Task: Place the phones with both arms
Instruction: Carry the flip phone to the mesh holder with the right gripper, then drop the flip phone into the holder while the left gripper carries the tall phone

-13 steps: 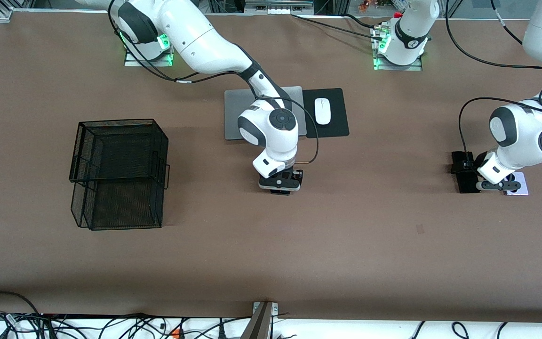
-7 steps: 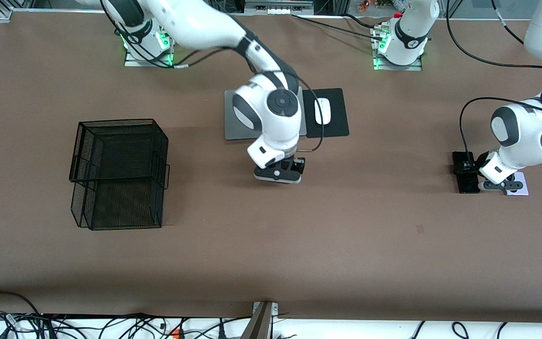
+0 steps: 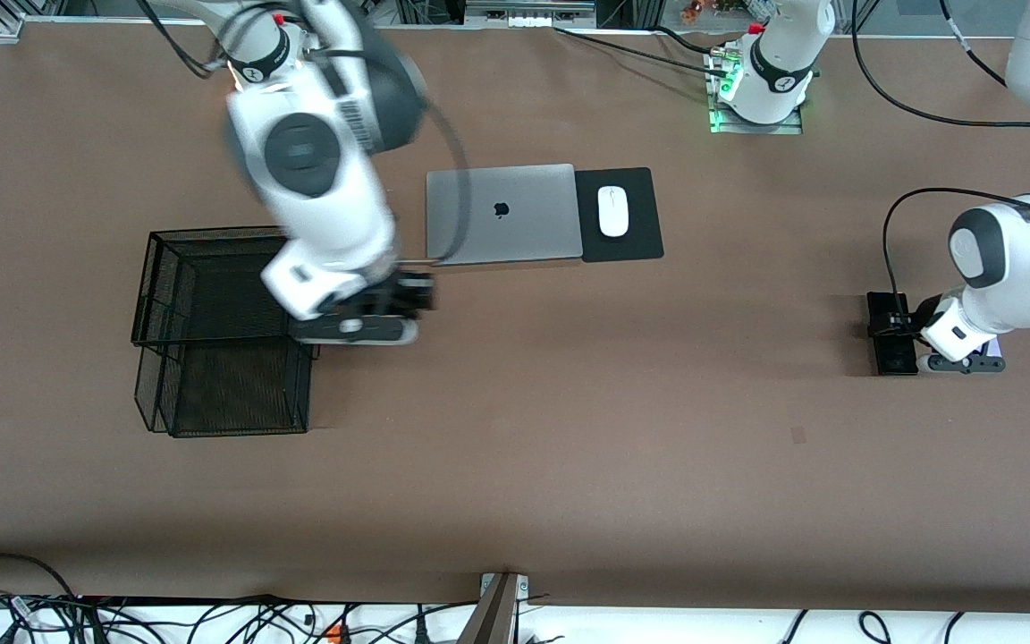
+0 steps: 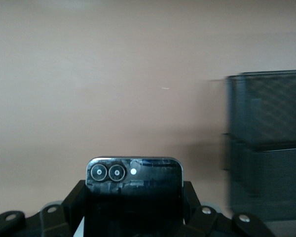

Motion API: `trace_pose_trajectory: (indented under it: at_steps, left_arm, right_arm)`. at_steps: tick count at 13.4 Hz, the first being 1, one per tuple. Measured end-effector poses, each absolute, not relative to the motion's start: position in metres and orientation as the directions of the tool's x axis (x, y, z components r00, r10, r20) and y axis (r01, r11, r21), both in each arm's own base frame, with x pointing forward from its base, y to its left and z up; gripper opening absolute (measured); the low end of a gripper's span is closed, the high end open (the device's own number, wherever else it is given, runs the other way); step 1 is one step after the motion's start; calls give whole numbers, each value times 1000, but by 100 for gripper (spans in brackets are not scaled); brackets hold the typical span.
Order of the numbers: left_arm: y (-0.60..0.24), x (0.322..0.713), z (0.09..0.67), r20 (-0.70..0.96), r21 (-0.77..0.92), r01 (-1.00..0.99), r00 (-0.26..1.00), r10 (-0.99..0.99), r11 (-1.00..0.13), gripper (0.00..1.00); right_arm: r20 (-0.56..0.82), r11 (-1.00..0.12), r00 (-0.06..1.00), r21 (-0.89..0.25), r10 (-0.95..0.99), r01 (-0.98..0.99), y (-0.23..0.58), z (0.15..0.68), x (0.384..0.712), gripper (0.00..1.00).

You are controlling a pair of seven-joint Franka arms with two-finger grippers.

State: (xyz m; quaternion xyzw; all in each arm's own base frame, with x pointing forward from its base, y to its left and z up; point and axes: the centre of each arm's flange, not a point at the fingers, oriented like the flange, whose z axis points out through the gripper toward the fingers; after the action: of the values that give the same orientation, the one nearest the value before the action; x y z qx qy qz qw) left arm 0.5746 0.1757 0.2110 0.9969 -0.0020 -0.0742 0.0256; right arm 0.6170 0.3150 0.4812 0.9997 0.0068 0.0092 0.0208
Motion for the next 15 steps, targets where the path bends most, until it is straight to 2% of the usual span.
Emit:
trace_pose_trajectory:
  at_steps: [2,5,9,12,15]
  left_arm:
    - [163,594,243,-189,74,-22,981,-35,-997,79]
    - [119,623,283,-180,104,-73,979,-91,-992,79]
    - [12,648,295,-154,114,-127,978,-143,-985,79]
    - [-96,661,310,-119,102,-150,980,-162,-983,79]
    - [-198,658,307,-113,102,-142,982,-153,-985,79]
  right_arm:
    - [-1,-997,998,39,59,59,232,487,615,79]
    - [10,-993,993,24,118,117,123,481,594,79]
    - [37,-989,989,25,144,143,11,429,565,79]
    - [46,-992,991,29,127,126,-27,367,541,79]
    - [23,-992,992,28,123,122,-29,337,526,79]
